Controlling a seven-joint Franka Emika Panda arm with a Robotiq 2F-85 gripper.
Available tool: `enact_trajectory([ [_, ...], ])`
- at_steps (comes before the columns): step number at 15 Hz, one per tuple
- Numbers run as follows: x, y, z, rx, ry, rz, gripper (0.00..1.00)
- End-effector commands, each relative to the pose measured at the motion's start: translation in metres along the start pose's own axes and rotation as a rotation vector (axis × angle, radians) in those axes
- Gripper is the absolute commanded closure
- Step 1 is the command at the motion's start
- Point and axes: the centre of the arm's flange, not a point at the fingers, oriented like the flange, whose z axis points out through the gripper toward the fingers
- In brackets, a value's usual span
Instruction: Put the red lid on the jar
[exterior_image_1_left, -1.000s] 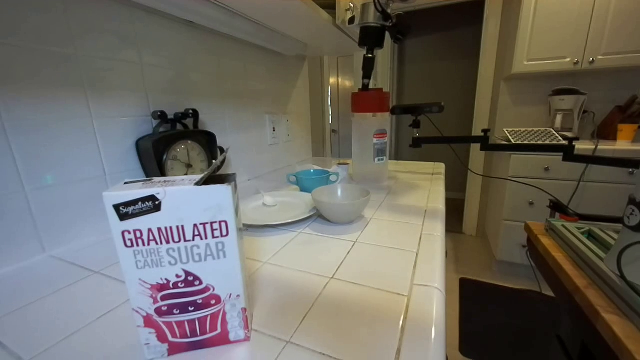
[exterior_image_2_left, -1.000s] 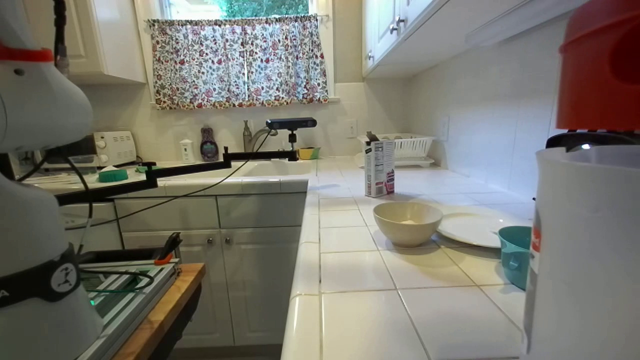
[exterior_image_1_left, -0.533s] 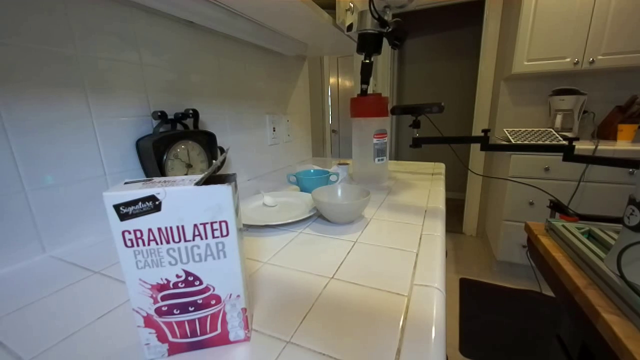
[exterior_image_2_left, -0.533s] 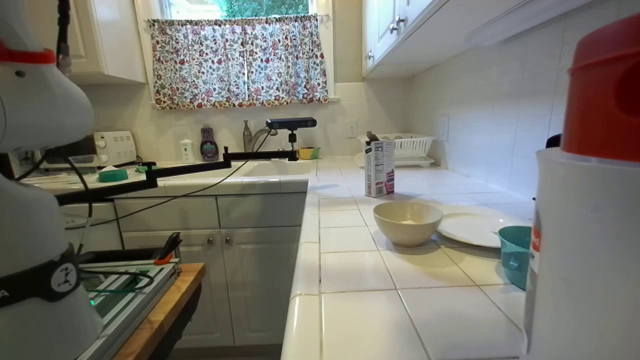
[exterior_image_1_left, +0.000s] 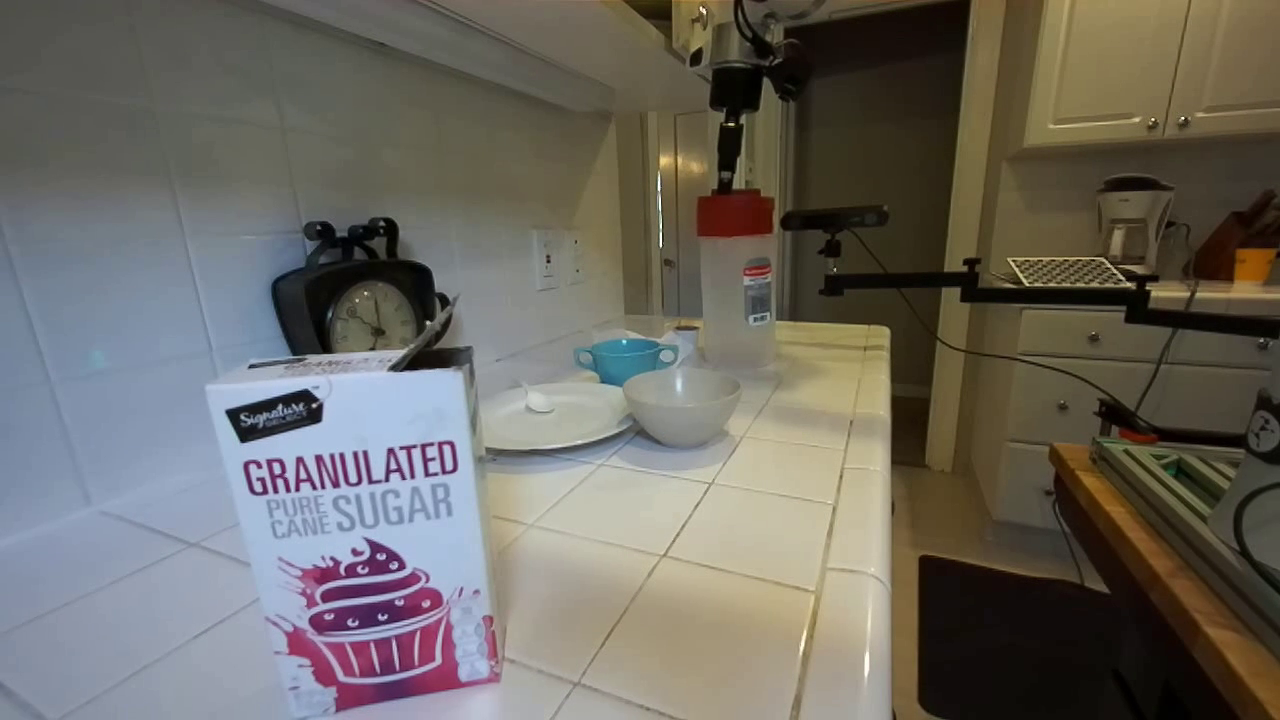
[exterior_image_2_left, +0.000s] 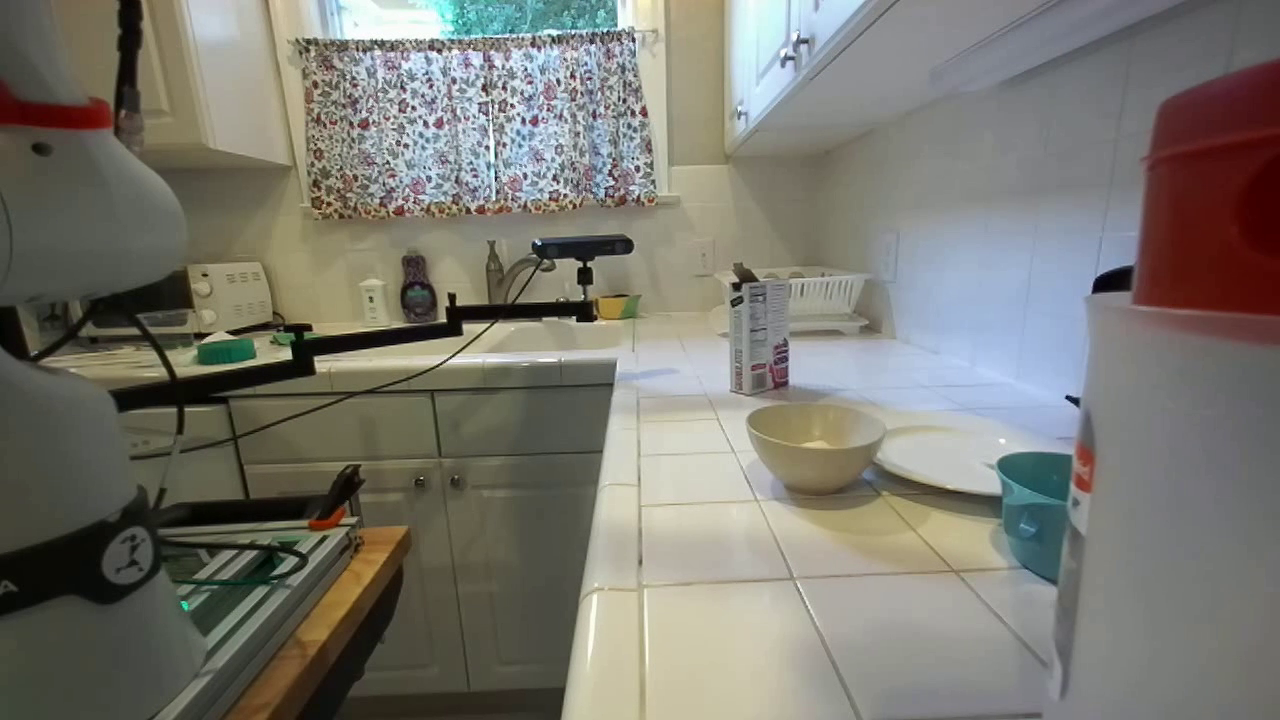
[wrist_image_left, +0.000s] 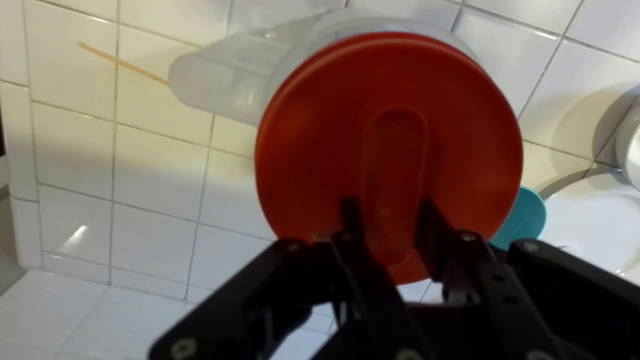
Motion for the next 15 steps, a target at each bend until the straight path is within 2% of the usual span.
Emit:
enact_trajectory([
  [1,0.006,0.001,-0.003,0.019,-0.005,0.015,0.92],
  [15,-0.012,0.001,-0.006,0.01,-0.027,0.028,0.92],
])
